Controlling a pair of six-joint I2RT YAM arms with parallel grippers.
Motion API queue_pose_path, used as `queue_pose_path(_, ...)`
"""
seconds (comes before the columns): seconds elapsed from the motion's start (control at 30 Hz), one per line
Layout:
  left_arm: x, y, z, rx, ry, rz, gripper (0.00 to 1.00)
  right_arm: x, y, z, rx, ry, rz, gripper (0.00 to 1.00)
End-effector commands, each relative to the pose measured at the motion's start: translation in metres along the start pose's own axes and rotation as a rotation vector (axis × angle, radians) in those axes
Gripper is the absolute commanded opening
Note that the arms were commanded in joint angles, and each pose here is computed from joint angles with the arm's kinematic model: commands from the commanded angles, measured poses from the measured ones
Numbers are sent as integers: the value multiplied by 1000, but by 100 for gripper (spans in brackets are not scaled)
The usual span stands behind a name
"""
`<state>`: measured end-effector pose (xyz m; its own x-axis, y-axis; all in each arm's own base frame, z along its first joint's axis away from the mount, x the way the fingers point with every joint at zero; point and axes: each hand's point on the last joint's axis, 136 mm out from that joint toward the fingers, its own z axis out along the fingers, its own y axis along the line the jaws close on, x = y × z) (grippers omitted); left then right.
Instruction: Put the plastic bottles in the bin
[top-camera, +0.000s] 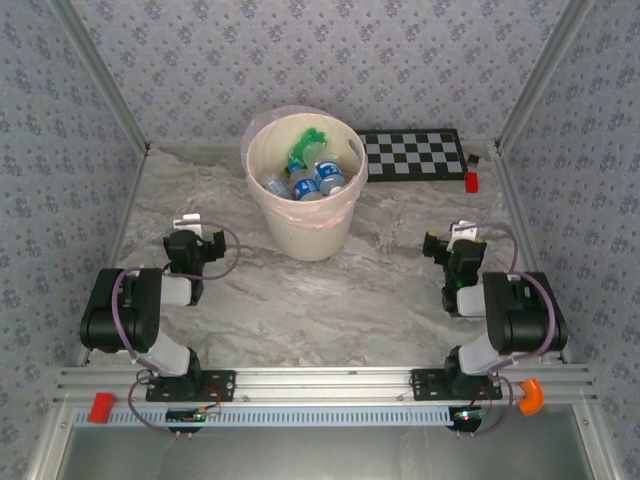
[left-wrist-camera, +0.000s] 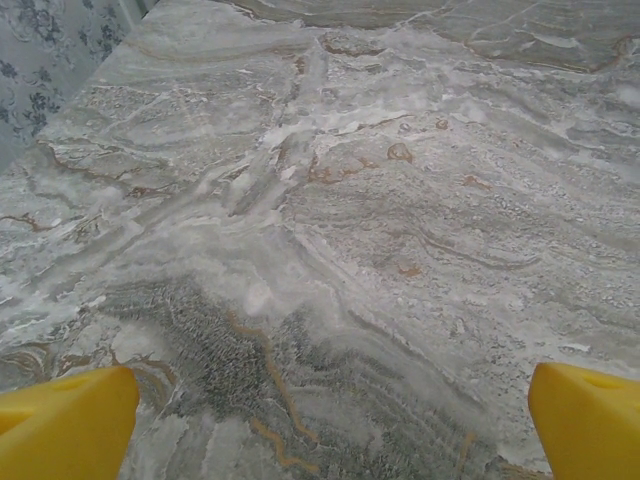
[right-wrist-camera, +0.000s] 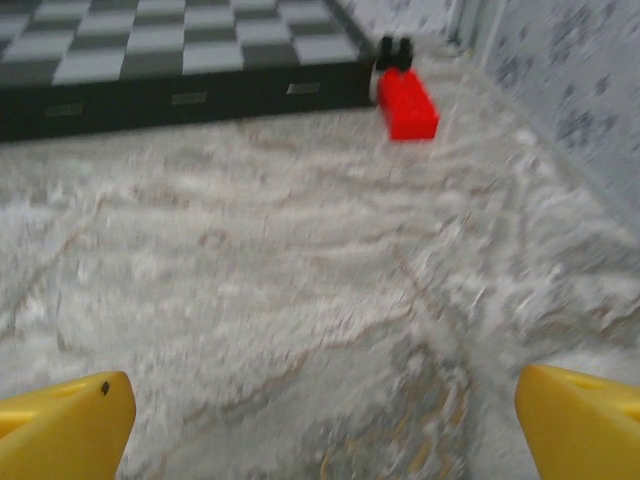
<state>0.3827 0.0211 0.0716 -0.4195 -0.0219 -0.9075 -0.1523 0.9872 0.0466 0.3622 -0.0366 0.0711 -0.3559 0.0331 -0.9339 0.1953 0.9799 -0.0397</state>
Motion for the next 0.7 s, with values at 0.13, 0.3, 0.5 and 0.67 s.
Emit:
queue_pose_path(0.13, -22, -4, 4, 44, -50, -14, 100, -25, 12, 18, -40, 0, -40, 100)
queue_pose_path(0.3, -22, -2, 5, 35, -49, -17, 100, -25, 12, 17, -38, -2, -39, 100)
queue_pose_path(0.5, -22, -2, 5, 35, -50, -18, 100, -25, 12, 17, -35, -5, -41, 100)
queue_pose_path(0.67, -21, -2, 5, 37, -46, -18, 100, -25, 12, 17, -35, -4, -42, 100)
